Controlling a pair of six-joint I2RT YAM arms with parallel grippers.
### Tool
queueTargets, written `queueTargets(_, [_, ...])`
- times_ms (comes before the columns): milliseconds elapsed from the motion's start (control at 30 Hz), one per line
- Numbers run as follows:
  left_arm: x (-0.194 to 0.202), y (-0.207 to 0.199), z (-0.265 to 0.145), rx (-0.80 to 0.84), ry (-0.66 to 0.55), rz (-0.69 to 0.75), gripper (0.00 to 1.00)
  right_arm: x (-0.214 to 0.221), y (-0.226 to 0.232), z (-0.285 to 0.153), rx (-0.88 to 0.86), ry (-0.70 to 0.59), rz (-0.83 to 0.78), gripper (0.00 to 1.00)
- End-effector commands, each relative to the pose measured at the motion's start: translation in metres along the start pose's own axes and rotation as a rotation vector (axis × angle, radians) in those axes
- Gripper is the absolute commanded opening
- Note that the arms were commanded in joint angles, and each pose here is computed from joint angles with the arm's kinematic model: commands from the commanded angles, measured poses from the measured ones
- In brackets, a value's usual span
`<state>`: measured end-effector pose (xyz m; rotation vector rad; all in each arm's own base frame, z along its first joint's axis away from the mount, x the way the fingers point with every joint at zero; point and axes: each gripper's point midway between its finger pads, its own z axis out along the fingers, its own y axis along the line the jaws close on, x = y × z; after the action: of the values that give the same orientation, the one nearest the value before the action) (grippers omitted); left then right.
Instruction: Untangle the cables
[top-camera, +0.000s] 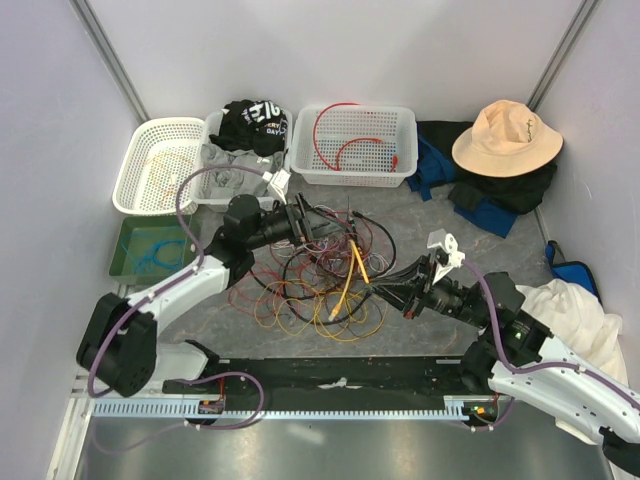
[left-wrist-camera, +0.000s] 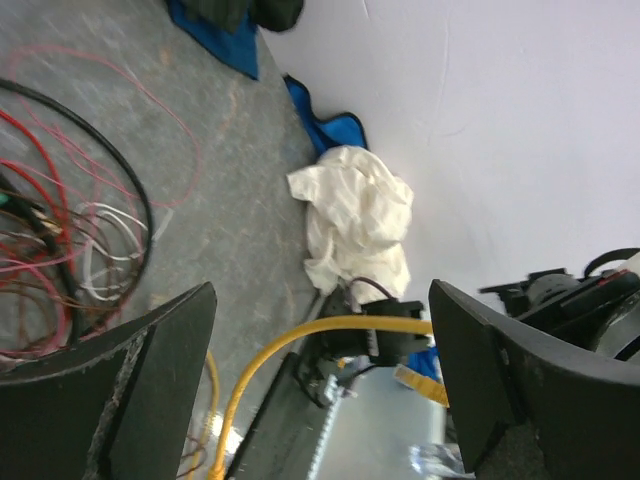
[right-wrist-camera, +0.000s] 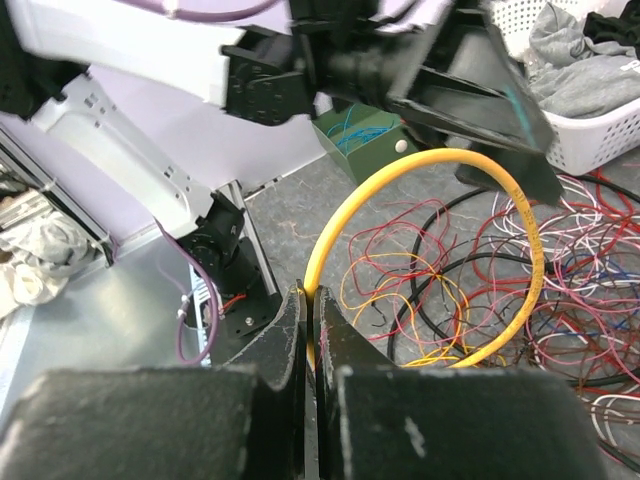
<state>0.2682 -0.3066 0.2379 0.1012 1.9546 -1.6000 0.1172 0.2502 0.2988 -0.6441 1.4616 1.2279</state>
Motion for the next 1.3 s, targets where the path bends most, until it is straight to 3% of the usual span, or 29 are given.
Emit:
queueTargets(0, [-0.024,-0.001,-0.028,-0.104,-0.163,0.309,0.95,-0.031,0.011,-0.002,-0.010,-0.078,0.023,0.00])
queueTargets(67, [-0.027,0.010,-0.040,-0.154,-0.231,0.393,0.96,-0.041,0.017,-0.001,-0.025,-0.099,0.056,0.00])
queueTargets(233, [-0.032,-0.013,-0.063,-0.115,-0.405,0.619,0.95,-0.059,0.028,0.005,-0.054,-0.122,0.129,0.00])
queueTargets(400, [-0.018,-0.031,-0.052,-0.072,-0.385,0.738,0.90,-0.071,0.038,0.015,-0.095,-0.121,0.197,0.00])
queueTargets(667, [-0.005,-0.049,-0.040,0.020,-0.382,0.775,0.85,-0.076,0.046,0.022,-0.132,-0.115,0.235,0.00])
queueTargets(767, [-0.002,-0.049,-0.030,0.025,-0.360,0.777,0.79,-0.076,0.046,0.025,-0.139,-0.111,0.242,0.00])
queueTargets(967, [0.000,-0.051,-0.015,0.041,-0.322,0.785,0.43,-0.077,0.047,0.026,-0.148,-0.115,0.244,0.00])
queueTargets(1067, [-0.004,-0.047,-0.015,0.009,-0.327,0.783,0.15,-0.076,0.046,0.025,-0.138,-0.113,0.234,0.00])
queueTargets(1100, [-0.006,-0.047,-0.017,-0.002,-0.334,0.784,0.02,-0.076,0.043,0.025,-0.121,-0.112,0.235,0.00])
queueTargets(1233, [-0.017,-0.054,-0.030,-0.045,-0.378,0.795,0.02,-0.075,0.036,0.023,-0.084,-0.119,0.225,0.02])
queueTargets(1267, [-0.023,-0.052,-0.033,-0.078,-0.401,0.789,0.02,-0.073,0.034,0.023,-0.075,-0.115,0.217,0.14])
